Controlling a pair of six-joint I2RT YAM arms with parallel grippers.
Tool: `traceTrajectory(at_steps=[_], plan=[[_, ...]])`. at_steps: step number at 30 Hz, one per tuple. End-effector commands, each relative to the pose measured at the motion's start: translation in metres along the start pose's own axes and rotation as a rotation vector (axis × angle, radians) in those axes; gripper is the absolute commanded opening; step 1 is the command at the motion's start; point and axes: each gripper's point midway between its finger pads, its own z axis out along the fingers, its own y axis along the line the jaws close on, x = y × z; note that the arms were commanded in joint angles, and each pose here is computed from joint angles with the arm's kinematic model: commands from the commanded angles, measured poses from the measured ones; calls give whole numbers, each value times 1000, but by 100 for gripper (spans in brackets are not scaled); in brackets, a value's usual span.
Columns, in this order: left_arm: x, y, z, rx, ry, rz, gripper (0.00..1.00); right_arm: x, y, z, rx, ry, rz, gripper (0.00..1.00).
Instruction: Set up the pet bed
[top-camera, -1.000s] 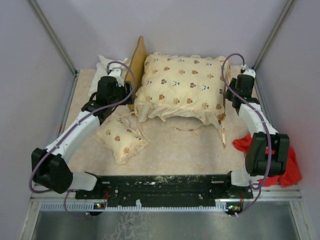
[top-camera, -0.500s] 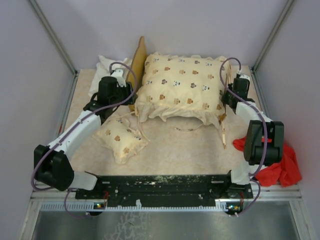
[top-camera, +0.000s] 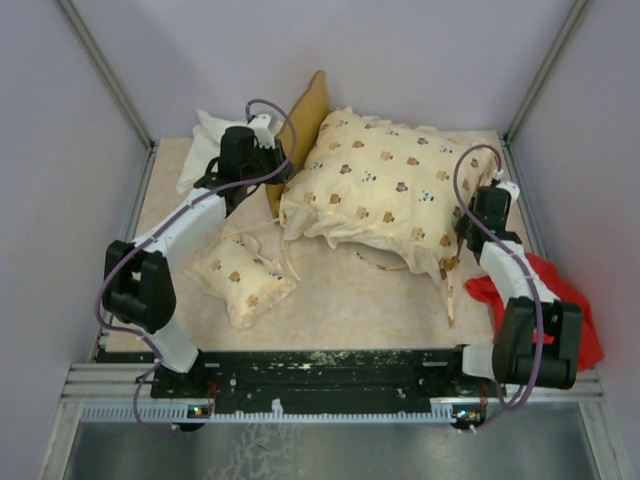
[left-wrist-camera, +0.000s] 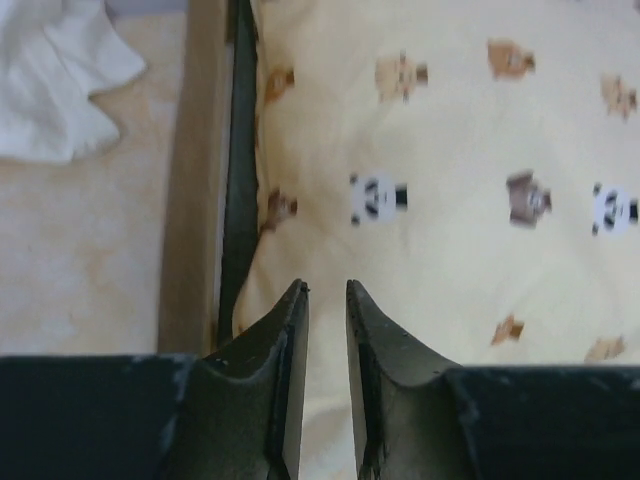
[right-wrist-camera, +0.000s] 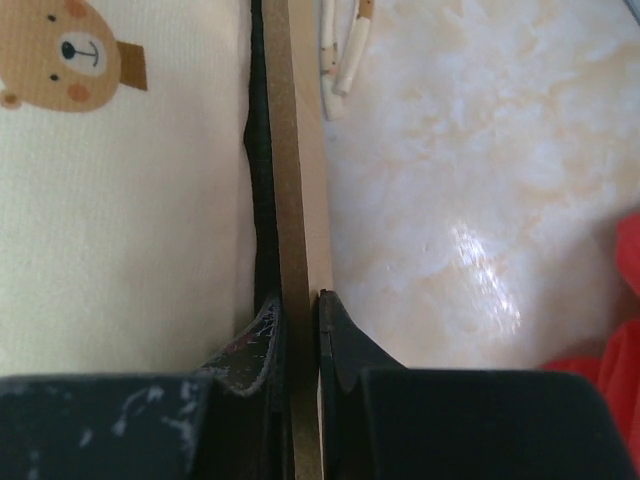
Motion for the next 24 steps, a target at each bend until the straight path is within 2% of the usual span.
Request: traceTrajectory(at_steps=[1, 3, 6, 8, 13, 16, 20, 24], plan=[[-75, -13, 17, 45, -178, 25, 28, -39, -15, -33, 68, -181, 213, 0], [-88, -21, 19, 82, -215, 43, 28, -35, -20, -43, 76, -194, 265, 0], [-93, -21, 25, 91, -236, 74, 19, -28, -22, -53, 68, -196, 288, 0], [-91, -19, 29, 83, -226, 84, 20, -23, -30, -58, 97, -200, 286, 0], [-86, -26, 12, 121, -215, 127, 44, -13, -43, -70, 142, -219, 312, 0], [-91, -24, -9, 87, -217, 172, 48, -8, -45, -74, 135, -223, 312, 0], [-80, 5, -30, -72, -203, 191, 53, 4, -41, -70, 104, -188, 301, 0], [-63, 15, -28, -93, -172, 261, 64, 12, -39, -69, 81, -181, 308, 0]])
